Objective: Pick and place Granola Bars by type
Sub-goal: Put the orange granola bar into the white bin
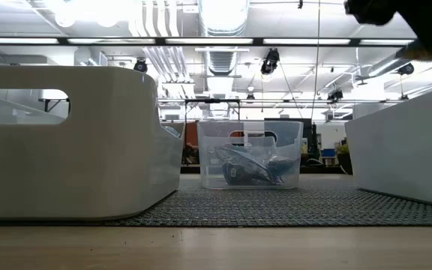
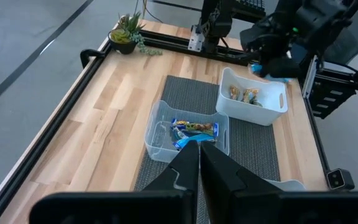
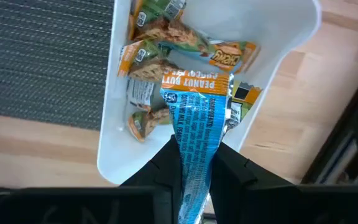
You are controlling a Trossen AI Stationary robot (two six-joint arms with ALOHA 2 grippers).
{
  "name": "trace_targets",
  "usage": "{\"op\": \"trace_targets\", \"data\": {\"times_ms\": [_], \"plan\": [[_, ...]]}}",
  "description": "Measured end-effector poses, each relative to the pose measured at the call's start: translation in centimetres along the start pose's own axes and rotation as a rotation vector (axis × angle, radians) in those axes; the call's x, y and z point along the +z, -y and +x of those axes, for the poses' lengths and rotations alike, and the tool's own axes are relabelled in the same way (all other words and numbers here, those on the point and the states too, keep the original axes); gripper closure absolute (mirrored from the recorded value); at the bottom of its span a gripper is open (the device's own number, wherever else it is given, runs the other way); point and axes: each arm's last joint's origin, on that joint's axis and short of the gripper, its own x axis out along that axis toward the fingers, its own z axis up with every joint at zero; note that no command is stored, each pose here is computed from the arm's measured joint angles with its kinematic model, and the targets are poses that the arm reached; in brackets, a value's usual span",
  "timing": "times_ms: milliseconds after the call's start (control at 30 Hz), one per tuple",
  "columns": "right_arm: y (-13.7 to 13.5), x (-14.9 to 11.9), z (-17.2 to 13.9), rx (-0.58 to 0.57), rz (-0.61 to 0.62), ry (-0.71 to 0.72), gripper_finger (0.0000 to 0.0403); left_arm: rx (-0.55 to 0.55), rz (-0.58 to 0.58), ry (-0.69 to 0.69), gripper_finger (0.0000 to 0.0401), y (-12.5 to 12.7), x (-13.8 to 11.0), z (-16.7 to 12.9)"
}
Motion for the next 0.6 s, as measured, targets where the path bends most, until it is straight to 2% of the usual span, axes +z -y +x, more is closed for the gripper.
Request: {"op": "trace_targets", "data": {"times_ms": [367,600], "plan": [[-0.4,0.3,3.8,0.072,0.039,-0.022,0.0351,0.0,-0.002,0.0,0.0401,0.0,0.0,0.0],[-0.2,0.5,4.4,0.059,0.058,-0.019,0.0351,0.0,-0.003,0.0,0.0401,0.0,0.0,0.0]]}}
